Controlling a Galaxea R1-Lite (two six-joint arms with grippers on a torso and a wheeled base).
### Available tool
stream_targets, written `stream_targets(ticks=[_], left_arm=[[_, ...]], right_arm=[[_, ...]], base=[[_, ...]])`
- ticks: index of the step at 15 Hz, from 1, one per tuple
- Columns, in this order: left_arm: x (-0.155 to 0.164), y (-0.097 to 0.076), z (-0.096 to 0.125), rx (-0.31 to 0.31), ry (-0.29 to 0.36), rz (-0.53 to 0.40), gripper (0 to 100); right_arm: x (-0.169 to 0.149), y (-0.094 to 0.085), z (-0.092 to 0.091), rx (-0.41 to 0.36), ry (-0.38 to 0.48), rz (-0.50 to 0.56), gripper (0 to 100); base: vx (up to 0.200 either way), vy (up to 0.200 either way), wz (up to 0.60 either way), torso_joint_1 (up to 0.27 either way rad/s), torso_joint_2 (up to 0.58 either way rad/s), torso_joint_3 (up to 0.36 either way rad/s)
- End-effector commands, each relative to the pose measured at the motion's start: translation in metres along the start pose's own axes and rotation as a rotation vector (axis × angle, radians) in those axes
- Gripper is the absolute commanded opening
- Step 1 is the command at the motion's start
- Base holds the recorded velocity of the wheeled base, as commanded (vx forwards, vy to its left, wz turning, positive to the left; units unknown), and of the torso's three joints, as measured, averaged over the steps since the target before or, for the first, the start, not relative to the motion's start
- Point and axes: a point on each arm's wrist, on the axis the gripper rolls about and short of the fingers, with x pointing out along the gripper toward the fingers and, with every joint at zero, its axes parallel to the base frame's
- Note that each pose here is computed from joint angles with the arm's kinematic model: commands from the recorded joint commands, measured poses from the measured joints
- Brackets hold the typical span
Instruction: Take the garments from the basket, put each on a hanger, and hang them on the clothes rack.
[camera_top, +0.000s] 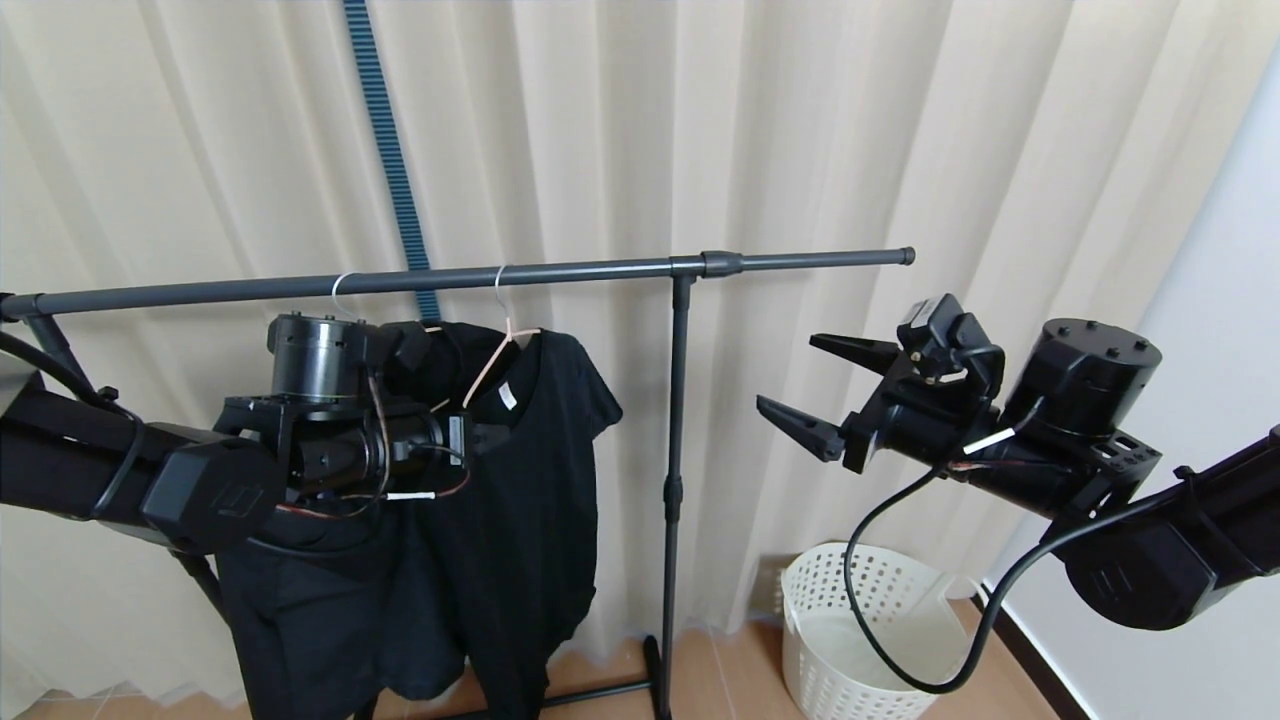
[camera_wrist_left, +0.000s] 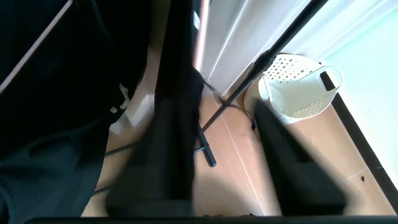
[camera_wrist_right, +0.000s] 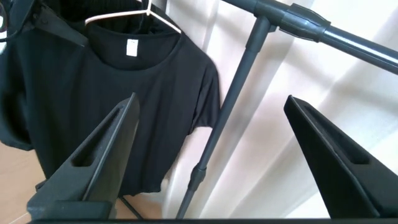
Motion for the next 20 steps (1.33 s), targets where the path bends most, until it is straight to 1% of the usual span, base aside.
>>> stream_targets(ticks=[1, 2, 3, 4, 5, 6, 7, 8, 9, 10, 11, 12, 14, 15, 16, 17, 18, 19, 20], left_arm=[[-0.023, -0.003, 0.007, 0.007, -0.046, -0.008, 100], [-0.038, -0.005, 0.009, 0.01, -0.068, -0.013, 100], [-0.055, -0.008, 0.011, 0.015, -0.1, -0.018, 100], [-0.076, -0.01, 0.008, 0.018, -0.122, -0.023, 100], [-0.1, -0.012, 0.003, 0.021, -0.152, -0.028, 100], [-0.121, -0.012, -0.007, 0.027, -0.17, -0.032, 100], [-0.141, -0.013, -0.019, 0.034, -0.185, -0.033, 100], [-0.167, -0.012, -0.04, 0.065, -0.205, -0.034, 100], [-0.179, -0.011, -0.051, 0.087, -0.217, -0.033, 100], [-0.204, -0.009, -0.081, 0.138, -0.244, -0.026, 100], [-0.219, -0.007, -0.099, 0.151, -0.273, -0.025, 100], [-0.229, -0.006, -0.118, 0.153, -0.293, -0.027, 100], [-0.238, 0.0, -0.162, 0.155, -0.281, -0.025, 100], [-0.24, 0.0, -0.168, 0.153, -0.291, -0.027, 100], [-0.248, 0.002, -0.184, 0.116, -0.253, -0.028, 100], [-0.255, 0.003, -0.201, 0.098, -0.231, -0.033, 100], [-0.261, 0.004, -0.211, 0.102, -0.236, -0.042, 100], [-0.262, 0.005, -0.216, 0.098, -0.24, -0.03, 100], [-0.266, 0.005, -0.218, 0.091, -0.287, -0.001, 100]], right_arm=[[0.0, 0.001, 0.0, -0.003, -0.005, 0.002, 100], [-0.004, 0.003, 0.002, -0.006, -0.013, 0.002, 100], [-0.009, 0.006, 0.008, -0.022, -0.041, 0.0, 100], [-0.022, 0.01, 0.025, -0.053, -0.098, -0.009, 100], [-0.037, 0.017, 0.041, -0.072, -0.138, -0.011, 100], [-0.054, 0.026, 0.054, -0.076, -0.158, -0.004, 100], [-0.063, 0.035, 0.058, -0.07, -0.15, 0.009, 100], [-0.082, 0.048, 0.057, -0.048, -0.101, -0.019, 100], [-0.094, 0.053, 0.056, -0.039, -0.08, -0.066, 100], [-0.12, 0.068, 0.054, -0.024, -0.047, -0.141, 100], [-0.14, 0.079, 0.047, -0.013, -0.012, -0.183, 100], [-0.159, 0.09, 0.038, -0.004, 0.017, -0.198, 100], [-0.195, 0.111, 0.013, 0.019, 0.105, -0.203, 100], [-0.199, 0.112, 0.013, 0.021, 0.11, -0.203, 100], [-0.213, 0.119, 0.007, 0.051, 0.18, -0.196, 100], [-0.231, 0.127, 0.003, 0.061, 0.207, -0.193, 100], [-0.246, 0.134, -0.001, 0.063, 0.221, -0.19, 100], [-0.26, 0.141, -0.01, 0.074, 0.265, -0.186, 100], [-0.28, 0.151, -0.02, 0.078, 0.282, -0.204, 100]], base=[[0.0, 0.0, 0.0, 0.0, 0.0, 0.0], [0.0, 0.0, 0.0, 0.0, 0.0, 0.0], [0.0, 0.0, 0.0, 0.0, 0.0, 0.0], [0.0, 0.0, 0.0, 0.0, 0.0, 0.0], [0.0, 0.0, 0.0, 0.0, 0.0, 0.0], [0.0, 0.0, 0.0, 0.0, 0.0, 0.0], [0.0, 0.0, 0.0, 0.0, 0.0, 0.0], [0.0, 0.0, 0.0, 0.0, 0.0, 0.0], [0.0, 0.0, 0.0, 0.0, 0.0, 0.0], [0.0, 0.0, 0.0, 0.0, 0.0, 0.0], [0.0, 0.0, 0.0, 0.0, 0.0, 0.0], [0.0, 0.0, 0.0, 0.0, 0.0, 0.0], [0.0, 0.0, 0.0, 0.0, 0.0, 0.0], [0.0, 0.0, 0.0, 0.0, 0.0, 0.0], [0.0, 0.0, 0.0, 0.0, 0.0, 0.0], [0.0, 0.0, 0.0, 0.0, 0.0, 0.0], [0.0, 0.0, 0.0, 0.0, 0.0, 0.0], [0.0, 0.0, 0.0, 0.0, 0.0, 0.0], [0.0, 0.0, 0.0, 0.0, 0.0, 0.0]])
